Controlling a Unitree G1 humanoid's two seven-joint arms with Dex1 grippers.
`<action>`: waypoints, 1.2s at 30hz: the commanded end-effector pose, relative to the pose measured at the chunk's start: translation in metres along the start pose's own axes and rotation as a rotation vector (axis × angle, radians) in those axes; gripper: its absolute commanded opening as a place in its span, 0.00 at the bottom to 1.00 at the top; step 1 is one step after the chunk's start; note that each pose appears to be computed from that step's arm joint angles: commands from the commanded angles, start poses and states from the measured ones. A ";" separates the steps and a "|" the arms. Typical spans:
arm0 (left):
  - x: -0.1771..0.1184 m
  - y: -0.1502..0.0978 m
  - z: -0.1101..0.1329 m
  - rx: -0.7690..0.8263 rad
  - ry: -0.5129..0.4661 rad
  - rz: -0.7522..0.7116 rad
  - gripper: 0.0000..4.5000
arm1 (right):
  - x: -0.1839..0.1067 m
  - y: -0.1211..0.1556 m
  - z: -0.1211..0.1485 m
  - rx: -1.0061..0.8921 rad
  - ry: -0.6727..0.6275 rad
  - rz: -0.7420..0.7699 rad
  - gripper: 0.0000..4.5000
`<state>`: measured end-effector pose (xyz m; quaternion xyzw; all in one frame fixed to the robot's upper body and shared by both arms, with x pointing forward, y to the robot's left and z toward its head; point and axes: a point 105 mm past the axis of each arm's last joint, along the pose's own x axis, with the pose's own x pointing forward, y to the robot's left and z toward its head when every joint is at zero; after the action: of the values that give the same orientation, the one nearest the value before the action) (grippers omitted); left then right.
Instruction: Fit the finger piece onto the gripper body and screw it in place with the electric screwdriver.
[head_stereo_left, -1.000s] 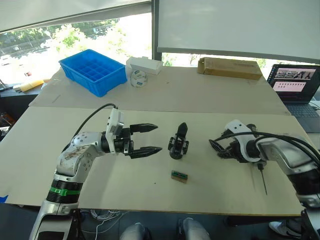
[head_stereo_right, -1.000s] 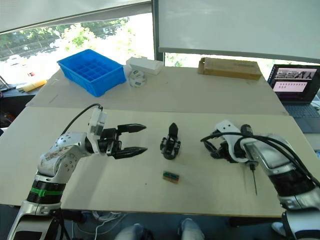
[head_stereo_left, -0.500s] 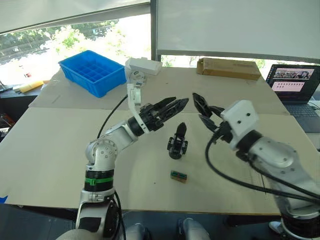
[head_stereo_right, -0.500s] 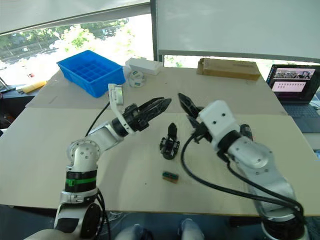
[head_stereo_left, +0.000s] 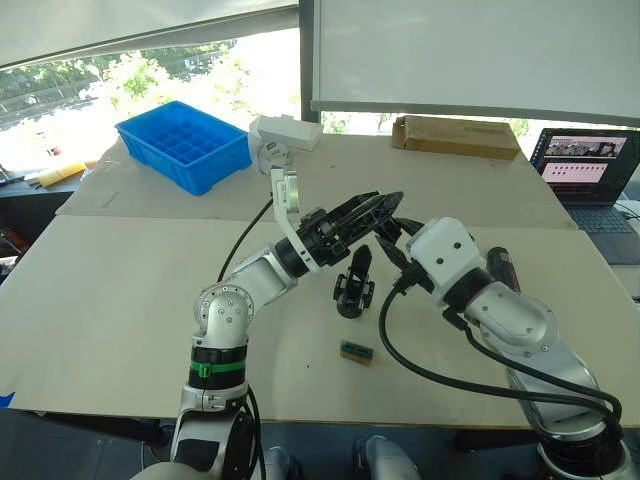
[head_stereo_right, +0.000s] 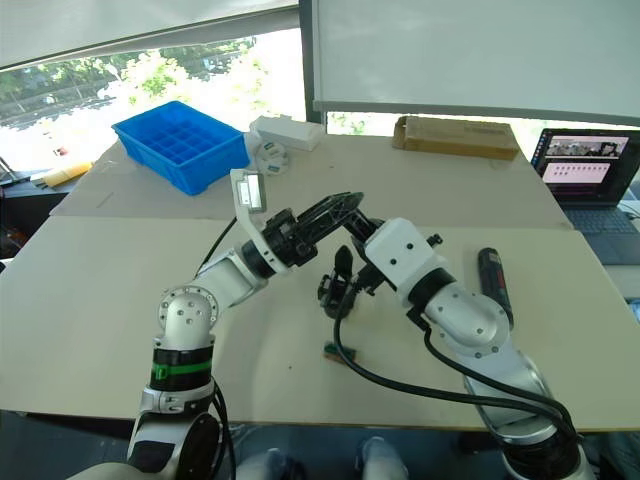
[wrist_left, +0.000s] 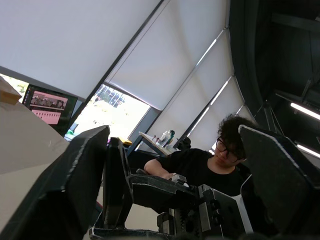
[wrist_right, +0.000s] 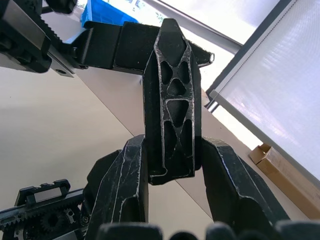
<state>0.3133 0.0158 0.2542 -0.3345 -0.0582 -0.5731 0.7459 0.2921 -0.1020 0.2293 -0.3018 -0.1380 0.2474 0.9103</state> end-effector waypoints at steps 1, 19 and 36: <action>0.002 -0.008 0.008 0.023 -0.048 -0.026 0.52 | -0.002 -0.006 0.015 -0.039 -0.056 -0.027 0.25; -0.005 0.003 0.020 0.027 0.029 -0.060 0.00 | -0.032 -0.016 0.019 0.120 -0.017 0.298 0.99; -0.040 -0.014 -0.012 0.026 0.669 -0.411 0.00 | -0.052 0.028 0.021 0.638 0.353 0.925 0.99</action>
<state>0.2912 0.0438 0.2214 -0.1212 0.1252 -0.7694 0.6145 0.2310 -0.1068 0.2188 -0.0803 0.2476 0.5867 0.7669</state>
